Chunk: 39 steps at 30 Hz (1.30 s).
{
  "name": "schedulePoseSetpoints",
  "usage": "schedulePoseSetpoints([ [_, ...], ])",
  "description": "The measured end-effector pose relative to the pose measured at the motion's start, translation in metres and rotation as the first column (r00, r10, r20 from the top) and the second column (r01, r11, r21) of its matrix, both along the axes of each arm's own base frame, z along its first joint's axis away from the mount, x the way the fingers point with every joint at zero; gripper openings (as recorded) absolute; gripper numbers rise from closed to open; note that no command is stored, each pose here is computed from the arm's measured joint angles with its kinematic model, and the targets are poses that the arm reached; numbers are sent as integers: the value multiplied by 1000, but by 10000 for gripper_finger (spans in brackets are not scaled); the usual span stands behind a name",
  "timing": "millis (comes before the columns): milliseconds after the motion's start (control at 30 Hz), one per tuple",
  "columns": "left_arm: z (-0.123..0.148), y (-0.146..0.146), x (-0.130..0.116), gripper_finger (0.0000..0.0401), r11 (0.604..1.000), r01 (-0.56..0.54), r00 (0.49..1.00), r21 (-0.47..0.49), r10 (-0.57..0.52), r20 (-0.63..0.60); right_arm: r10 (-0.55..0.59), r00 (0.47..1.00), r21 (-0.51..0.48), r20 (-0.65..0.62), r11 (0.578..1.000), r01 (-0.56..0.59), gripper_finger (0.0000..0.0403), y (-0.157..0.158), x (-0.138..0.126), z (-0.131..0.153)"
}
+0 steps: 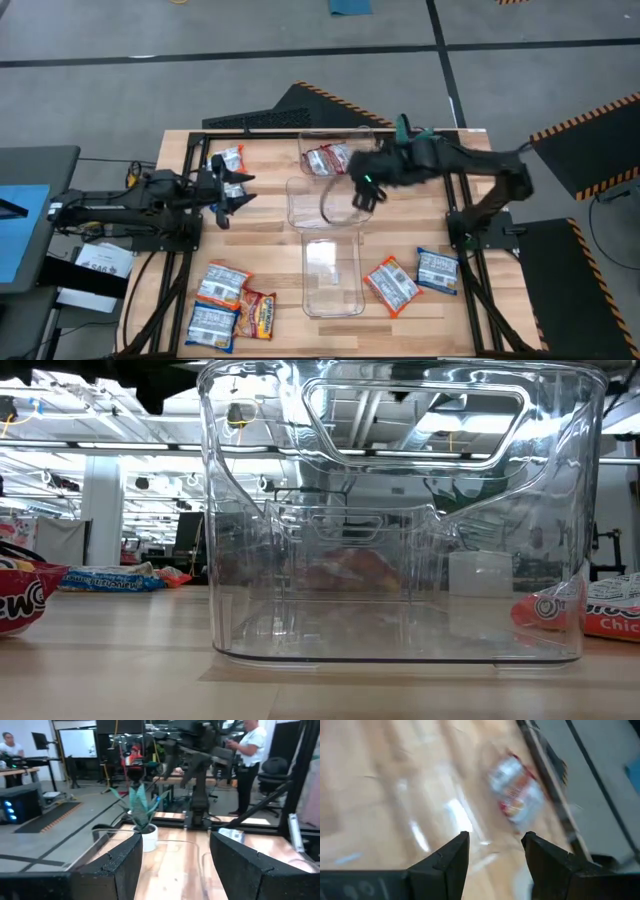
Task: Sort Maruchan noodles
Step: Put the red noodle pack into the top transparent bin
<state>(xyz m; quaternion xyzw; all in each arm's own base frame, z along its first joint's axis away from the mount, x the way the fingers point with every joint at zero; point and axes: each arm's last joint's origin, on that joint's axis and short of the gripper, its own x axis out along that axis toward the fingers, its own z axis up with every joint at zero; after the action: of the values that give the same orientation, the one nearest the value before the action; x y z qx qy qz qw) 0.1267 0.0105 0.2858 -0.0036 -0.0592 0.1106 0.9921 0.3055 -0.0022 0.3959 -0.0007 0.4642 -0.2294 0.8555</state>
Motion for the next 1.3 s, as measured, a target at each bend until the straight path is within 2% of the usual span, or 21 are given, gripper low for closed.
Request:
schedulePoseSetpoints([
  [167, -2, -2, 3, 217, 998, 63, 998, -15, -63, -15, 58, 993, 3, 99, 998, -59, 212, 39, -27, -7],
  [267, -6, -5, 10, 217, 978, 196, 979, -65, -198, -37, 77, 989, 22, 124, 997, -80, 212, 59, -44, -13],
  [400, -11, -12, 22, 217, 897, 417, 903, -147, -428, -48, 116, 983, 16, 145, 993, -120, 212, 83, -65, -20],
  [467, -13, -15, 28, 217, 854, 488, 862, -178, -504, -57, 127, 979, 8, 159, 991, -130, 211, 93, -74, -22],
  [633, -29, -32, 46, 217, 772, 559, 770, -303, -619, -157, 139, 972, -15, 188, 990, -139, 211, 110, -89, -30],
  [733, -35, -48, 56, 217, 734, 597, 692, -324, -676, -255, 150, 971, -32, 189, 989, -147, 211, 118, -93, -34],
  [867, -47, -70, 66, 217, 696, 627, 561, -349, -715, -418, 162, 969, -32, 188, 987, -159, 211, 124, -94, -37],
  [1000, -63, -90, 74, 217, 703, 608, 480, -369, -696, -534, 161, 970, -33, 185, 987, -158, 211, 124, -93, -38],
  [1100, -73, -103, 82, 217, 706, 612, 442, -358, -680, -585, 158, 970, -33, 184, 987, -155, 211, 124, -93, -38],
  [1200, -83, -115, 90, 217, 733, 616, 430, -288, -619, -657, 158, 970, -33, 184, 987, -154, 211, 124, -93, -38],
  [1300, -93, -126, 98, 217, 730, 651, 408, -206, -566, -716, 158, 970, -33, 184, 987, -155, 211, 124, -93, -38],
])
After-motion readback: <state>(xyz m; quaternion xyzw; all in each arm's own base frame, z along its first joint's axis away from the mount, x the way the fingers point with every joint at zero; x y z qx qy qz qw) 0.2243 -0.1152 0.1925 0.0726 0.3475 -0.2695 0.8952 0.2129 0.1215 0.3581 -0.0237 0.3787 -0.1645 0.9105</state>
